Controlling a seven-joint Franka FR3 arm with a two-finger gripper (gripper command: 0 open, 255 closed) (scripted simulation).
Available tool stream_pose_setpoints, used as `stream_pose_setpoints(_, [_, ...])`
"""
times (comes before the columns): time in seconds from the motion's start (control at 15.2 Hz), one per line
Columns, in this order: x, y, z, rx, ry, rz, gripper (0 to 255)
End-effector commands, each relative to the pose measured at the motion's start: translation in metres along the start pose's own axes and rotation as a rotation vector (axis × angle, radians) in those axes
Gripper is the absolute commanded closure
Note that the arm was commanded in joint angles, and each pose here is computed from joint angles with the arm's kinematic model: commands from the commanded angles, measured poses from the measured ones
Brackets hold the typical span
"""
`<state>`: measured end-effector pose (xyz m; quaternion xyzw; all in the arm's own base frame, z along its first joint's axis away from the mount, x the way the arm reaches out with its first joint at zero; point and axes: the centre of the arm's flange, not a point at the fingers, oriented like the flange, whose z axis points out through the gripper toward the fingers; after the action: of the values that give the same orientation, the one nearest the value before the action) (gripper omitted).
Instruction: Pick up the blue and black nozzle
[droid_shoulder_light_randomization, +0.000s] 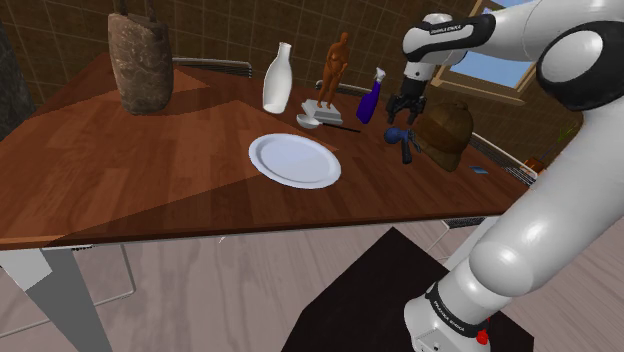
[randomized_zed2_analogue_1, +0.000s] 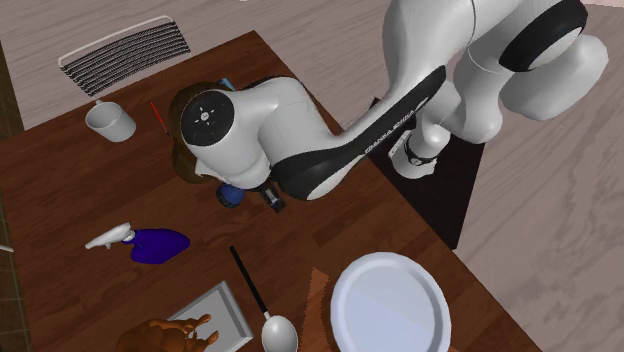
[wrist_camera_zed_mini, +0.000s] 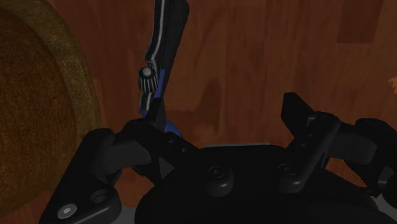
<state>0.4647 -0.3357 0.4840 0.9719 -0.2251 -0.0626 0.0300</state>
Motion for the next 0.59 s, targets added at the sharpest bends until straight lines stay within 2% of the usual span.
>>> stream_pose_setpoints(0.0, [0.014, 0.02, 0.012, -0.013, -0.018, 0.026, 0])
stream_pose_setpoints(0.26, [0.042, 0.06, 0.032, -0.038, -0.053, 0.077, 0])
stream_pose_setpoints(0.53, [0.047, 0.065, 0.051, -0.041, -0.058, 0.085, 0])
